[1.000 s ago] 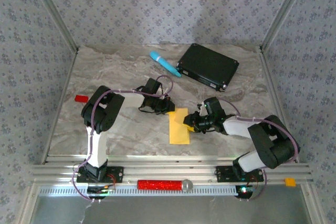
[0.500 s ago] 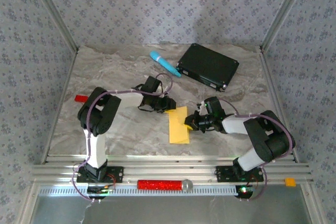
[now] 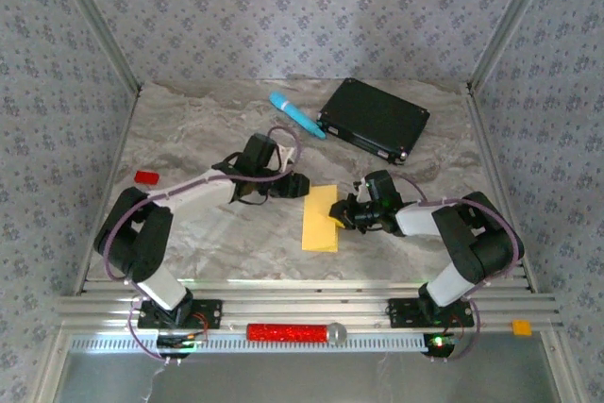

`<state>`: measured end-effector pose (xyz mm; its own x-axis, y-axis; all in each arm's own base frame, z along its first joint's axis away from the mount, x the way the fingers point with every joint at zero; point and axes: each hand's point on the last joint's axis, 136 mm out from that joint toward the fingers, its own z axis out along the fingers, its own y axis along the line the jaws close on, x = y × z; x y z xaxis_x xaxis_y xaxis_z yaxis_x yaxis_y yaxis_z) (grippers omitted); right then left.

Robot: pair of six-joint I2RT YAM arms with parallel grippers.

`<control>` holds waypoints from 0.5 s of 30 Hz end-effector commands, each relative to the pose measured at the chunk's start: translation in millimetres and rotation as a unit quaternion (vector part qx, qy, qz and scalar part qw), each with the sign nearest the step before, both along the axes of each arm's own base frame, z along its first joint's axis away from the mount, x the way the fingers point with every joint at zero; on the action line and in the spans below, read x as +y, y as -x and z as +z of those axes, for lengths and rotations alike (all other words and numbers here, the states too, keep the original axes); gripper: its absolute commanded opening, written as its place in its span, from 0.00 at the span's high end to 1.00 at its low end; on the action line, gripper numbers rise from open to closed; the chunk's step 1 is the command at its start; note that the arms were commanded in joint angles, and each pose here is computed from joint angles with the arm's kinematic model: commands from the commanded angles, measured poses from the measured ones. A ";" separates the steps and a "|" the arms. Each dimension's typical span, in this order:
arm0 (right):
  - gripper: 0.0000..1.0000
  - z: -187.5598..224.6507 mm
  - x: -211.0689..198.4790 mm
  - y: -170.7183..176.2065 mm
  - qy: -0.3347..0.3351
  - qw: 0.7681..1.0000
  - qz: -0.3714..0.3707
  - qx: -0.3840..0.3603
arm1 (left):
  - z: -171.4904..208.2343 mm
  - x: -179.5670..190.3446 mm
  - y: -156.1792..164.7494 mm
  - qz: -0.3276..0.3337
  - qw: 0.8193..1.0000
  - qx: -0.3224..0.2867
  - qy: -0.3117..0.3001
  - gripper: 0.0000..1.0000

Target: Fold a paper plane with a square sheet of paper (pick it up from the middle)

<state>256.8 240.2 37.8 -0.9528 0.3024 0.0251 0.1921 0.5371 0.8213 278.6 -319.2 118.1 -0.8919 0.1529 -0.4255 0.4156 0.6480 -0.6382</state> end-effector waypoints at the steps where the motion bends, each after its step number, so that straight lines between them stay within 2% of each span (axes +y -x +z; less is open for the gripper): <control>1: 0.85 4.3 -0.9 -4.5 -0.008 1.000 -0.005 -0.001 | 0.3 -4.0 23.3 -0.050 0.996 -0.061 -0.045 0.61; 8: 0.86 4.8 -2.2 -0.5 -0.013 1.000 0.001 0.003 | -10.7 -30.7 71.4 -0.127 0.976 -0.141 -0.108 0.54; 15: 0.91 6.8 -2.6 -2.1 -0.013 1.000 -0.003 0.003 | -21.3 -48.3 107.0 -0.192 0.933 -0.238 -0.190 0.42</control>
